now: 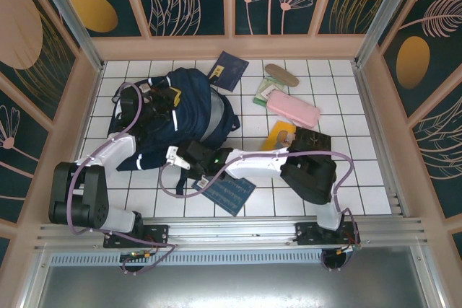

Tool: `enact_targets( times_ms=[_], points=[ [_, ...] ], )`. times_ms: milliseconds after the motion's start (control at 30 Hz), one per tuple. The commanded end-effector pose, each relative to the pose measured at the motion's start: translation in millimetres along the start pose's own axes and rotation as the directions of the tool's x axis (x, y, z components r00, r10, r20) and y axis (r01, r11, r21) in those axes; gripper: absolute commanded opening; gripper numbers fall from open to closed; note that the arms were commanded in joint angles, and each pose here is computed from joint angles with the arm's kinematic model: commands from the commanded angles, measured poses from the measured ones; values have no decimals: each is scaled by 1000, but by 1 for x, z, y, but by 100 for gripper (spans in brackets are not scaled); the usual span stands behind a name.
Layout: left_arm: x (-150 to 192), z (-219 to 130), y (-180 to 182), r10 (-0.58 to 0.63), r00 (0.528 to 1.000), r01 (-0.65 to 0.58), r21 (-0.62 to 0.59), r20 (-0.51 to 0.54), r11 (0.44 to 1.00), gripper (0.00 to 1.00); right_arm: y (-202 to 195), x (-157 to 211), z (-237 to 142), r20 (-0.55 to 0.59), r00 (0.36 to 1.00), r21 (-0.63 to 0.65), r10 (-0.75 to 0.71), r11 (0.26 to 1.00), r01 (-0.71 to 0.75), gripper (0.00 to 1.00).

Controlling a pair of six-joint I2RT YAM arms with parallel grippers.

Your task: Pack books, pencil case, and school supplies into a backpack

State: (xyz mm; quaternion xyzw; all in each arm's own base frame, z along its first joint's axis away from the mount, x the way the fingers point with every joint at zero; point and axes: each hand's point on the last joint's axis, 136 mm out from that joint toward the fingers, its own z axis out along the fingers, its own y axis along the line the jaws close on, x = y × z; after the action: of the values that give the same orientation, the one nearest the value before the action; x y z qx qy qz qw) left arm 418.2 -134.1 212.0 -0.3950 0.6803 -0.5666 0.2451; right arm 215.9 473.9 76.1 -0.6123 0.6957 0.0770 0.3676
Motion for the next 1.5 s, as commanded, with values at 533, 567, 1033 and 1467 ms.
enact_targets(
  times_ms=[533, 567, 1033, 1467],
  points=[
    [-5, -11, -51, 32, 999, -38, 174, 41, 984, 0, 28, -47, 56, -73, 995, 34, -67, 997, 69, 3],
    [-4, -11, -51, 30, 999, -37, 176, 41, 984, 0, 27, -49, 59, -78, 995, 45, -65, 997, 69, 4],
    [0, -10, -51, 87, 996, -89, 147, 19, 985, 0, 30, -62, 45, -5, 999, 28, -42, 999, 42, 51],
    [20, -8, -39, 459, 871, -471, -32, -173, 882, 0, -45, -65, -131, 515, 801, 5, 305, 933, -359, 61]
  ],
)
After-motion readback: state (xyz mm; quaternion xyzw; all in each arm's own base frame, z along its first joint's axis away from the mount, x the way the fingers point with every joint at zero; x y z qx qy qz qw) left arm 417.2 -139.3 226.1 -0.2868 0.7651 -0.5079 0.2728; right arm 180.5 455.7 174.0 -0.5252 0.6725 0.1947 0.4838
